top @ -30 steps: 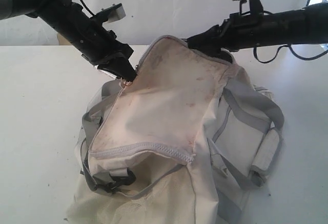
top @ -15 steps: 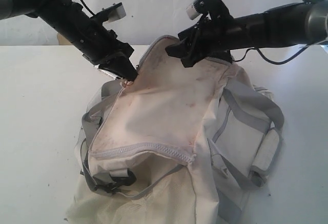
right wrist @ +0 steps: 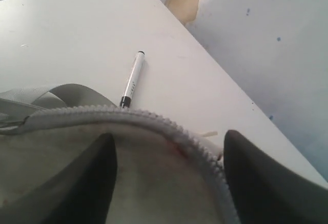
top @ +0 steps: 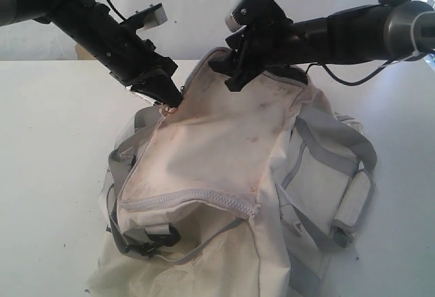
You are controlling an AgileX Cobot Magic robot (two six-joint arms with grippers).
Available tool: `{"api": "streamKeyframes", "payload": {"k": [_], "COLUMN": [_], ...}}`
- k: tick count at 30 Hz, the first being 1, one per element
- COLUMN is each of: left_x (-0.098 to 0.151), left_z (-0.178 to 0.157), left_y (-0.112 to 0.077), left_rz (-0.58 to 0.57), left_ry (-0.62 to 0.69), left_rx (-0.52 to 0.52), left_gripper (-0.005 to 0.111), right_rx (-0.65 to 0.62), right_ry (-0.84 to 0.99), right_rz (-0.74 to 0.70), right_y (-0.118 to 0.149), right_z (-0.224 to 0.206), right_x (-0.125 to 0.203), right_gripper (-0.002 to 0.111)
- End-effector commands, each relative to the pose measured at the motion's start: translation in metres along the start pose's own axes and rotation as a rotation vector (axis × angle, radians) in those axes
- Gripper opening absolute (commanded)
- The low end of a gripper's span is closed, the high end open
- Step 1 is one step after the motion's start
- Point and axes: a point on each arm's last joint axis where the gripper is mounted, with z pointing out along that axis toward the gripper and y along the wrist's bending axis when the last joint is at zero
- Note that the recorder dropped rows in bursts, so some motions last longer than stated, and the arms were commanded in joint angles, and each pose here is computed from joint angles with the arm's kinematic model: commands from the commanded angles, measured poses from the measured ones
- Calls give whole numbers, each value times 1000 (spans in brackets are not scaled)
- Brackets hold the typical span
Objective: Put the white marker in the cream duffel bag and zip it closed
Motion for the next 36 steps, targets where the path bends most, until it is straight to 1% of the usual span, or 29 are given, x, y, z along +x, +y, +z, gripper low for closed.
{"api": "streamKeyframes", "payload": {"k": [1, 3, 5, 7, 11, 15, 20, 25, 30, 36], "left_x": [-1, -1, -1, -1, -1, 0, 0, 5, 22, 46], "left_z": [-6, -6, -6, -6, -6, -6, -6, -5, 4, -2], "left_y": [-7, -6, -6, -6, -6, -6, -5, 0, 1, -13], "left_rz": [22, 24, 25, 25, 25, 25, 6, -59, -100, -129], "left_ry": [4, 7, 8, 8, 8, 11, 19, 53, 110, 148], "left_rx": [8, 5, 3, 3, 3, -2, -12, -54, -38, -16], "left_gripper": [0, 0, 0, 0, 0, 0, 0, 0, 0, 0], "right_rx": [-16, -18, -22, -31, -25, 17, 123, 196, 242, 254], "right_ry": [-27, -27, -21, -6, 9, 33, 84, 111, 124, 128], "right_rz": [-22, -23, -35, -58, -74, -65, 32, 114, 157, 161], "right_y": [4, 5, 5, 6, 5, 2, -8, -14, -19, -20], "right_z": [0, 1, 1, 1, 1, 1, 0, -1, -3, -3], "right_x": [-9, -9, -9, -7, -5, -3, 2, 5, 7, 8], "right_gripper": [57, 57, 55, 48, 28, 0, 0, 0, 0, 0]}}
